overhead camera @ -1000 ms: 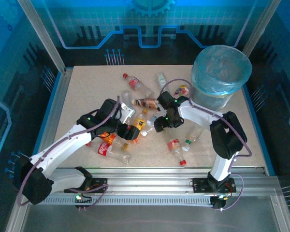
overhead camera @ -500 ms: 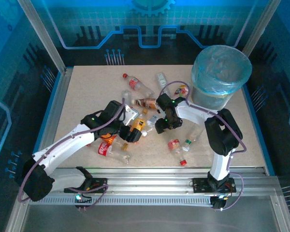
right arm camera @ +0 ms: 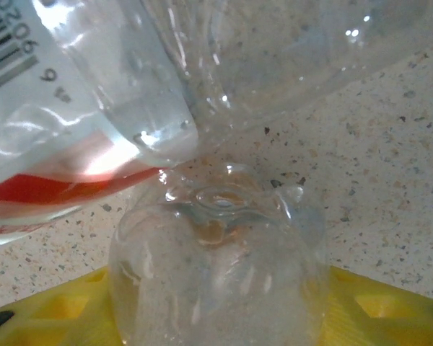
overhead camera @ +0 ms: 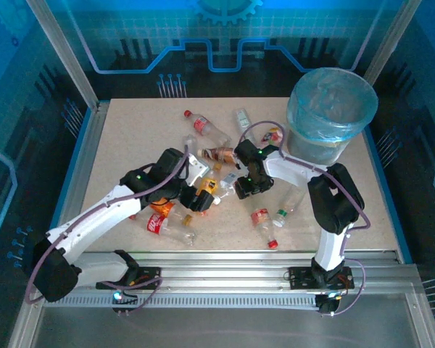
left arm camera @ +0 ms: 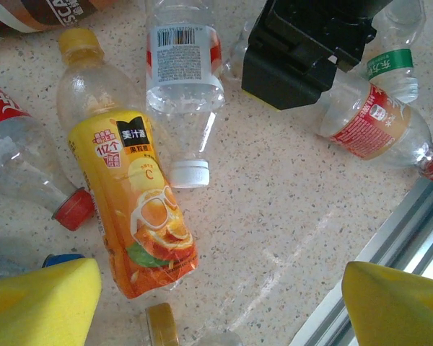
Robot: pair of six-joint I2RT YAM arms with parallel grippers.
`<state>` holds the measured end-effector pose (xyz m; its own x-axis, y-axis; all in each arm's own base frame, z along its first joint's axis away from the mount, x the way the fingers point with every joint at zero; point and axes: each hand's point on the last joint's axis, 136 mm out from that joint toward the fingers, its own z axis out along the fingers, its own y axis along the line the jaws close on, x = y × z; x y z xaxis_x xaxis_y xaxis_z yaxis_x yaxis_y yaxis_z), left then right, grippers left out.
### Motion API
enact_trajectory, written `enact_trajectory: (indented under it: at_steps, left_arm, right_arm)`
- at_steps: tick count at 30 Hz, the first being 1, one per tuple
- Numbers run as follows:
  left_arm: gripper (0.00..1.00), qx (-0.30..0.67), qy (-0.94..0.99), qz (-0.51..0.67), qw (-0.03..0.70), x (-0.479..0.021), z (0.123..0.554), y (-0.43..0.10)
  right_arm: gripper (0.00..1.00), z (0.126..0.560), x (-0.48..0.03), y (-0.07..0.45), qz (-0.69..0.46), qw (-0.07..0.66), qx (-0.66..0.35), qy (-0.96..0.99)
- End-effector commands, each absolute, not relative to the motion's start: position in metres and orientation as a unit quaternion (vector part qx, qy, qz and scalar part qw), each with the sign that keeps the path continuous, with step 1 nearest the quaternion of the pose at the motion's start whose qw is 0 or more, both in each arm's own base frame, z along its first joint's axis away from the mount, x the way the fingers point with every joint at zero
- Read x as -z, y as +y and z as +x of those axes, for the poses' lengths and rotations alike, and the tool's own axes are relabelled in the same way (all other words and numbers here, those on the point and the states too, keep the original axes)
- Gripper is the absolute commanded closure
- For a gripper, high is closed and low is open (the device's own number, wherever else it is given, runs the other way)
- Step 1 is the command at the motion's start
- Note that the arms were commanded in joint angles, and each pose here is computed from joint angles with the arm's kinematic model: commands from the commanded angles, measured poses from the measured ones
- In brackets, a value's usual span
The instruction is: Put the plastic bottles in the bin
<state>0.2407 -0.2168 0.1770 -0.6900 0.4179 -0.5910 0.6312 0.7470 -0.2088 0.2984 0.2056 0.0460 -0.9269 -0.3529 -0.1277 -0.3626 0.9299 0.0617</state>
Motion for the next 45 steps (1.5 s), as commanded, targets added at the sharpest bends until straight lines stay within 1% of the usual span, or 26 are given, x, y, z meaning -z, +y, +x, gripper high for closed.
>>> enact_trajectory:
  at_steps: [1,6,12,15,20,23,26,30,33,34,36,38,42,45]
  left_arm:
    - [0.13,0.215,0.881,0.301,0.297,-0.210,0.237,-0.219]
    - [0.13,0.246,0.853,0.305,0.345,-0.252,0.237,-0.227]
    - [0.14,0.276,0.811,0.302,0.419,-0.311,0.250,-0.239]
    - [0.14,0.286,0.789,0.300,0.454,-0.341,0.264,-0.250]
    - [0.15,0.304,0.758,0.289,0.500,-0.385,0.292,-0.271]
    - [0.15,0.317,0.738,0.287,0.522,-0.407,0.306,-0.287]
    - [0.15,0.330,0.721,0.286,0.538,-0.424,0.319,-0.302]
    - [0.15,0.356,0.700,0.273,0.556,-0.444,0.340,-0.324]
    - [0.15,0.371,0.691,0.272,0.558,-0.453,0.355,-0.341]
    - [0.15,0.374,0.689,0.273,0.558,-0.455,0.360,-0.345]
    - [0.15,0.378,0.687,0.274,0.558,-0.457,0.368,-0.353]
    - [0.14,0.380,0.683,0.275,0.560,-0.458,0.374,-0.359]
    - [0.14,0.381,0.681,0.280,0.560,-0.455,0.385,-0.370]
    - [0.13,0.376,0.684,0.286,0.556,-0.449,0.390,-0.374]
  right_arm:
    - [0.47,0.296,-0.084,0.205,-0.185,0.083,-0.059,0.977]
    - [0.48,0.292,-0.130,0.199,-0.186,0.130,-0.071,0.971]
    - [0.50,0.299,-0.212,0.196,-0.188,0.231,-0.106,0.949]
    - [0.51,0.315,-0.271,0.191,-0.179,0.311,-0.131,0.924]
    - [0.56,0.354,-0.375,0.164,-0.133,0.466,-0.148,0.862]
    - [0.57,0.375,-0.427,0.144,-0.099,0.547,-0.134,0.821]
    - [0.59,0.393,-0.469,0.124,-0.071,0.619,-0.094,0.777]
    - [0.61,0.417,-0.507,0.100,-0.034,0.693,-0.030,0.719]
    - [0.66,0.435,-0.530,0.092,-0.018,0.732,0.003,0.681]
    - [0.66,0.440,-0.538,0.090,-0.011,0.742,0.014,0.670]
    - [0.68,0.452,-0.548,0.086,0.000,0.753,0.040,0.657]
    - [0.74,0.462,-0.555,0.079,0.015,0.762,0.074,0.644]
    - [0.73,0.476,-0.561,0.067,0.045,0.774,0.150,0.614]
    - [0.74,0.487,-0.559,0.062,0.055,0.771,0.188,0.606]
